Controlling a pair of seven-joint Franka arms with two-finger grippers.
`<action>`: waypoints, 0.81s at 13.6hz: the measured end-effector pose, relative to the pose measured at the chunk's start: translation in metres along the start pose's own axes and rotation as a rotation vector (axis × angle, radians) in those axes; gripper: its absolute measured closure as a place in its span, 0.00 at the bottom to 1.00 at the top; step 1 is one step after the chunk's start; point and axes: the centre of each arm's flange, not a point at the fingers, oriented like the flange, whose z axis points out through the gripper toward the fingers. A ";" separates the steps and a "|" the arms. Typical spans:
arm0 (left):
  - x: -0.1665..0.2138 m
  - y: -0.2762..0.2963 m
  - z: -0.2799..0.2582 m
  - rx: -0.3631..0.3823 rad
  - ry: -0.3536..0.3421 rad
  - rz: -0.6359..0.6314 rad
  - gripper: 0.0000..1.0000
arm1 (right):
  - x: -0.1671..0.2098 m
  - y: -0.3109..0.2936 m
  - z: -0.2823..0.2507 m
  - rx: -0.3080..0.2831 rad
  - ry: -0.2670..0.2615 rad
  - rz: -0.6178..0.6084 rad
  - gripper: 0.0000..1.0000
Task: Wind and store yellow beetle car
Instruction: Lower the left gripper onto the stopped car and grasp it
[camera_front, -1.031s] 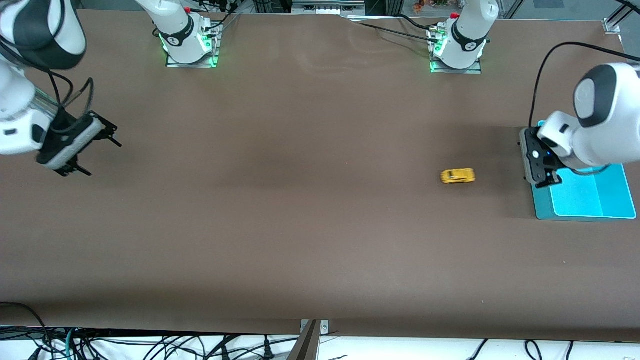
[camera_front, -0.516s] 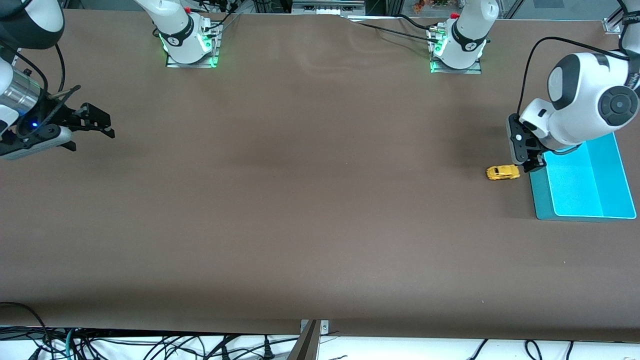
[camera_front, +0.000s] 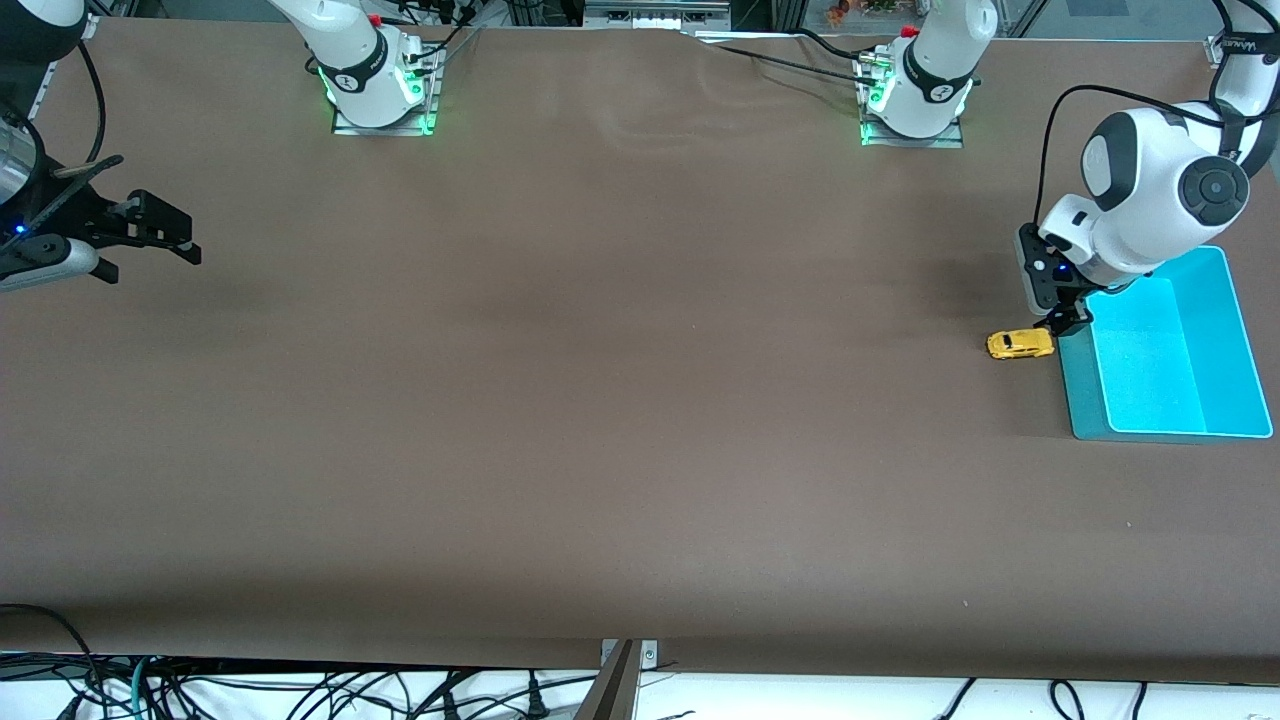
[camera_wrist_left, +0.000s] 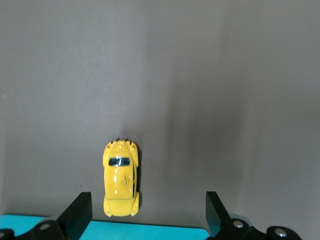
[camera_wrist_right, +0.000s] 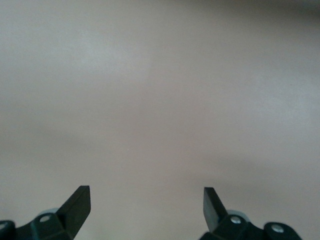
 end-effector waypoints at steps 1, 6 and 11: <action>-0.008 0.002 0.007 0.014 0.002 -0.003 0.00 | 0.001 0.000 0.002 -0.006 -0.006 -0.001 0.00; -0.027 -0.004 0.038 0.081 0.002 -0.013 0.00 | 0.007 0.001 -0.003 -0.025 -0.002 -0.004 0.00; -0.028 -0.012 0.059 0.135 0.000 -0.007 0.00 | 0.001 0.006 -0.001 -0.032 -0.047 0.006 0.00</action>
